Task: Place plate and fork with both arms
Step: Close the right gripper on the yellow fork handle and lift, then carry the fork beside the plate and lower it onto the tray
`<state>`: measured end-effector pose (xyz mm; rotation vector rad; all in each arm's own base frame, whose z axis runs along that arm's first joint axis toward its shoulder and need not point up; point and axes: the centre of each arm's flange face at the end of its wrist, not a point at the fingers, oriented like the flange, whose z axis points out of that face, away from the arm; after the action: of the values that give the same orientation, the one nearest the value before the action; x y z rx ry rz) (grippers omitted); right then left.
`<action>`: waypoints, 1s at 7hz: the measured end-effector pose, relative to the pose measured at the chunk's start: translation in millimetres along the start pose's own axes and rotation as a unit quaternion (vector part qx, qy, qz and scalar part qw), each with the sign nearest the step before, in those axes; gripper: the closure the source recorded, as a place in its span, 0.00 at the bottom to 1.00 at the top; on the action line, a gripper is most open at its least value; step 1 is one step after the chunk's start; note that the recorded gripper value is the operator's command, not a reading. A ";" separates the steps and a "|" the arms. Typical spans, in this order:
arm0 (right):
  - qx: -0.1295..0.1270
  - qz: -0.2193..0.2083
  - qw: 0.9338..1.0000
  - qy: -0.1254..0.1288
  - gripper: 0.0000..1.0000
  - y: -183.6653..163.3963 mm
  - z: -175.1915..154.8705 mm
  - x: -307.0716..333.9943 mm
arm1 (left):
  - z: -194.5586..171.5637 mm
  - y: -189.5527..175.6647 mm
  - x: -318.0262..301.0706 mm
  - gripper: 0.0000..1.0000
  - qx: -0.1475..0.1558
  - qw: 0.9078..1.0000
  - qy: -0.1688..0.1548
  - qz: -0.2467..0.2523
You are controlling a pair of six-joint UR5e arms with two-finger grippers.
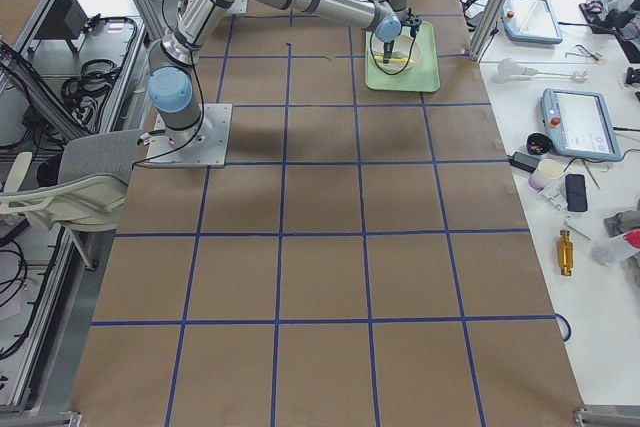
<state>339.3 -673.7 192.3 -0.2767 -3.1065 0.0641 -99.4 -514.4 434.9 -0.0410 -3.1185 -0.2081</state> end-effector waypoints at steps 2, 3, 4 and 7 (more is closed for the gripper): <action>-0.001 -0.004 1.000 0.001 0.75 0.5 0.5 -0.1 | 1.6 -1.3 1.9 0.00 0.004 1.000 0.002 0.000; -0.001 -0.004 1.000 0.001 0.80 0.7 0.7 0.0 | 2.0 -0.2 3.3 0.00 0.005 1.000 0.001 0.001; -0.001 -0.004 1.000 0.002 0.81 0.8 0.4 0.1 | 2.4 0.2 3.9 0.00 0.005 1.000 0.001 0.004; 0.007 -0.008 1.000 -0.004 0.79 0.8 -21.6 1.5 | 5.1 0.4 4.2 0.00 0.005 1.000 0.001 0.007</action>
<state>338.5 -671.8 213.9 -0.2527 -3.1149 0.0879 -103.7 -513.3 430.0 -0.0618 -3.1167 -0.1917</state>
